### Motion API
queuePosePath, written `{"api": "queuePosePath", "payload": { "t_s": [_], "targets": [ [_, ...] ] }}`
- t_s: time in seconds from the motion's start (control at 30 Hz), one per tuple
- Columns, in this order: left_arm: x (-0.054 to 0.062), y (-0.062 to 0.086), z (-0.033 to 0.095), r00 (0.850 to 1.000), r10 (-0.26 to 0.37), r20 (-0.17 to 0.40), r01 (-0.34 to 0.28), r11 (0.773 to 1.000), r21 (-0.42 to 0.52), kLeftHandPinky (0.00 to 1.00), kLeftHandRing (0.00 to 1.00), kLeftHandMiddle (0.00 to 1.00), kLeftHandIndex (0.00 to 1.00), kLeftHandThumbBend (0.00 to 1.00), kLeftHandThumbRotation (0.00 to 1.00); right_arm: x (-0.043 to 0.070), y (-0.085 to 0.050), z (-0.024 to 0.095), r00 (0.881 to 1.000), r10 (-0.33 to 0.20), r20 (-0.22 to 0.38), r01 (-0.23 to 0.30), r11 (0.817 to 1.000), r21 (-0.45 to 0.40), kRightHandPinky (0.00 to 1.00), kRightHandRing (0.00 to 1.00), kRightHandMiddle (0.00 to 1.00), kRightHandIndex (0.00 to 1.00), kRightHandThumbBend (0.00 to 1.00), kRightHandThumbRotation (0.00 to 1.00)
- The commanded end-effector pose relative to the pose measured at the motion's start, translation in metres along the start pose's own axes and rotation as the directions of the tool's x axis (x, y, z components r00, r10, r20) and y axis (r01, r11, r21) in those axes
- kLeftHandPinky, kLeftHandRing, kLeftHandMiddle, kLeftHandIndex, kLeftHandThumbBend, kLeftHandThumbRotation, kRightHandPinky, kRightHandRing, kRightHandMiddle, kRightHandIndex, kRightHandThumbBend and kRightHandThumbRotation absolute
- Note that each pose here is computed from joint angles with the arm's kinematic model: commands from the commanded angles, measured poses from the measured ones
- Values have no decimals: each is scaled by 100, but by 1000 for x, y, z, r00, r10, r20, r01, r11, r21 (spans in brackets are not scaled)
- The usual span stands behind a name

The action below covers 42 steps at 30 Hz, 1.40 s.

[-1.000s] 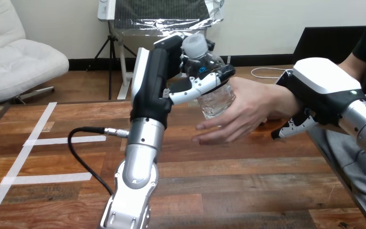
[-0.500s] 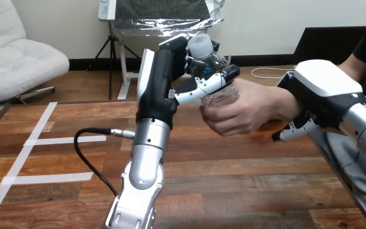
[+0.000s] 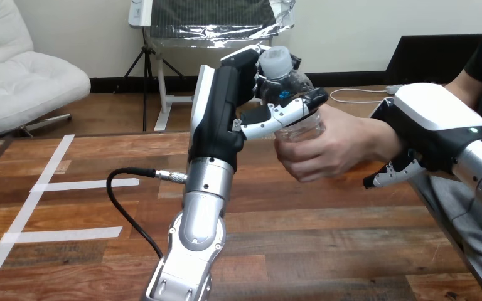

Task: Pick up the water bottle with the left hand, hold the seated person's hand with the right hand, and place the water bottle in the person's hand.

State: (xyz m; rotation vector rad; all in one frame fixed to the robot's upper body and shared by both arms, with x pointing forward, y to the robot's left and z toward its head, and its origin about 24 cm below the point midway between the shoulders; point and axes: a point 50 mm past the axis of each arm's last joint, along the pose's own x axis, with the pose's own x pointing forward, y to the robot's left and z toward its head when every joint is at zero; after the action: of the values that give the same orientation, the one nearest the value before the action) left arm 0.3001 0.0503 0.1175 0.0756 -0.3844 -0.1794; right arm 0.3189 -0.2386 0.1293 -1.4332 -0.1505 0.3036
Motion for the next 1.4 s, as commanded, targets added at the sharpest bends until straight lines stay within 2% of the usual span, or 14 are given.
{"api": "queuePosePath", "payload": {
  "t_s": [0.0,0.3,0.6,0.8,1.0,1.1,1.2,1.27,1.37],
  "targets": [
    [6,-48,26,990,-105,90,116,985,-126,42,40,43,49,57,0,3,-50,9,980,-193,55,194,981,-12,9,15,21,22,79,0],
    [4,-47,25,991,-104,85,115,985,-128,42,41,43,49,57,0,2,-49,7,981,-187,45,187,982,-8,10,15,21,22,79,0],
    [4,-45,24,992,-102,78,112,985,-130,42,41,44,49,56,0,1,-49,5,983,-178,39,180,983,-45,13,19,27,28,82,0],
    [3,-44,23,992,-100,80,110,986,-128,42,41,44,50,56,0,1,-48,5,985,-170,30,172,981,-84,19,26,35,36,84,0],
    [3,-42,23,991,-99,86,107,989,-104,42,43,45,50,56,0,0,-47,4,986,-165,27,167,981,-99,30,38,46,46,85,0],
    [2,-42,22,990,-111,85,118,990,-84,43,46,49,52,58,0,-1,-46,3,986,-166,30,168,982,-90,36,43,50,51,87,0],
    [2,-42,22,987,-139,82,143,988,-49,48,53,57,59,61,6,-2,-45,3,986,-161,34,164,983,-88,43,51,58,58,88,0],
    [2,-42,22,984,-155,82,157,987,-25,58,65,69,70,65,16,-3,-45,2,987,-158,36,161,983,-89,50,58,65,65,89,0],
    [2,-42,21,978,-193,81,187,980,67,68,76,79,81,71,28,-4,-44,2,988,-152,35,154,984,-87,55,65,70,71,89,0]
  ]
}}
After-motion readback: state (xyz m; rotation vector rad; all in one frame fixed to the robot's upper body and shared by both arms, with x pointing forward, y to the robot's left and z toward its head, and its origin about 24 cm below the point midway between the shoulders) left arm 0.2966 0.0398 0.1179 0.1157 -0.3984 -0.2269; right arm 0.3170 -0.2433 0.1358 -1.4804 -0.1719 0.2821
